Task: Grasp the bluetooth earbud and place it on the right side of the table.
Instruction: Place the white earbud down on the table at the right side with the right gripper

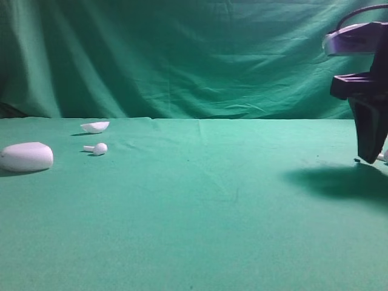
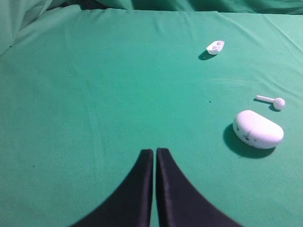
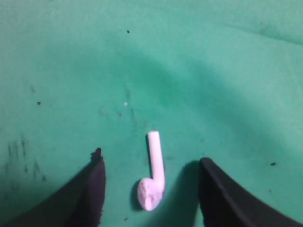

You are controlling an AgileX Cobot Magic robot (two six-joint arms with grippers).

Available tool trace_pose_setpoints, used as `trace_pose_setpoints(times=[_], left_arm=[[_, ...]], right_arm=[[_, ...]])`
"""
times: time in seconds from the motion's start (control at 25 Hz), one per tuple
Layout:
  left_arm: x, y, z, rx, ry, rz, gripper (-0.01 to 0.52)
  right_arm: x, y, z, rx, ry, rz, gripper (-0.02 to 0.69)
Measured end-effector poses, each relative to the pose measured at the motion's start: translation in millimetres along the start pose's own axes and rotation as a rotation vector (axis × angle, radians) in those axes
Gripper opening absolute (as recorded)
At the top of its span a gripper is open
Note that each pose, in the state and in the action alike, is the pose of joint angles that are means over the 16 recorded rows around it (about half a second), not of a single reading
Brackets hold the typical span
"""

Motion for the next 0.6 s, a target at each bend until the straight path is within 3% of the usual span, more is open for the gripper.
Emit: trace_pose_setpoints(times=[0.2,0.4,0.6], left_arm=[[0.0,0.0,0.0,0.0,0.0,0.0,0.0],[0.0,0.0,0.0,0.0,0.0,0.0,0.0],[0.0,0.0,0.0,0.0,0.0,0.0,0.0]], right_arm=[[-1.1,1.1,-39.2,-0.067,0.004,0.025,0.345],[-1.4,-9.3,-108.0,-0.204,0.02,0.061,0.235],[0.7,-47.7,-185.3,-0.416,0.043,0.091,0.113]])
Point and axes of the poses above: a point on each arm's last joint axis where the gripper is mounted, z pointing out along that axis toward the gripper, x along the wrist's bending axis when the last joint is at zero, y = z × x, the point moved 2 cm from there along z, pointing out along that axis toward the gripper, and after that the axes turned 2 degrees about -z, right-handed, at the moved point
